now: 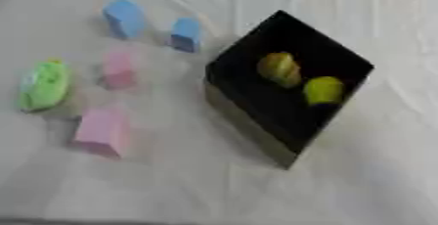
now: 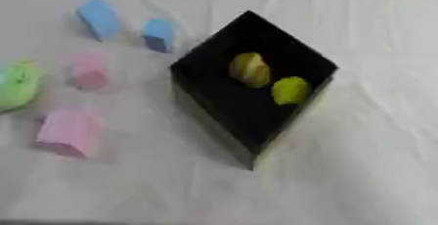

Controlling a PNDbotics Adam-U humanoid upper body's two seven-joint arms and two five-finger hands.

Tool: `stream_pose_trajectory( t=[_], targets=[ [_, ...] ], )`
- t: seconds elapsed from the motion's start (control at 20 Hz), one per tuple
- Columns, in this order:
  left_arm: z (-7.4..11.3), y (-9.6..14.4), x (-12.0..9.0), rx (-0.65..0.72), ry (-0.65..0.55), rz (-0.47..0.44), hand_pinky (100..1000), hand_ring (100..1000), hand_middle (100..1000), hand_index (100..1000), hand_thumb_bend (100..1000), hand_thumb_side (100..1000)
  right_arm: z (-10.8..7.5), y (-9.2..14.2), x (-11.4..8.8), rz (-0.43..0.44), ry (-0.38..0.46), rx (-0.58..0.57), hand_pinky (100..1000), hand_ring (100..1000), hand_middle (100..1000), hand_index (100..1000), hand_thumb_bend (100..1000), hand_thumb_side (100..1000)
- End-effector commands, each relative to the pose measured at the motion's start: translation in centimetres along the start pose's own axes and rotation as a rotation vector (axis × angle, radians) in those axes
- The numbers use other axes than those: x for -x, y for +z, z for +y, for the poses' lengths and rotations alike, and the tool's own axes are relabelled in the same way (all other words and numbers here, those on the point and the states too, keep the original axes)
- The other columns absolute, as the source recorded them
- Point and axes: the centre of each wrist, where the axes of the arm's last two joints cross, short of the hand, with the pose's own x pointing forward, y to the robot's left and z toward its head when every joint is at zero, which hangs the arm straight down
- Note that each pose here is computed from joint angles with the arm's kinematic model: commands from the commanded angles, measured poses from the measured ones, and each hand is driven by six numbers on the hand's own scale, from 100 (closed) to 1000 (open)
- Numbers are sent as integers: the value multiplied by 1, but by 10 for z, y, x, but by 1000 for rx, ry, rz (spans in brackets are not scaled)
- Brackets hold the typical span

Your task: Pick up objects on the table and place them in the box.

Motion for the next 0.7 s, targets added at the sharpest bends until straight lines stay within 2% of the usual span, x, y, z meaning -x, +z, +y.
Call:
stream_pose_trajectory(
  t=[0.05,0.7],
  targets=[
    [8,-11,-5,-1,-23,-50,763,796,782,906,249,395,-5,-6,-7,-28,31,-13,863,818,588,767,100,551],
    [11,-15,-6,99,-76,-56,767,798,783,899,238,396,-5,-7,-7,-27,32,-21,863,818,587,767,100,550]
  ],
)
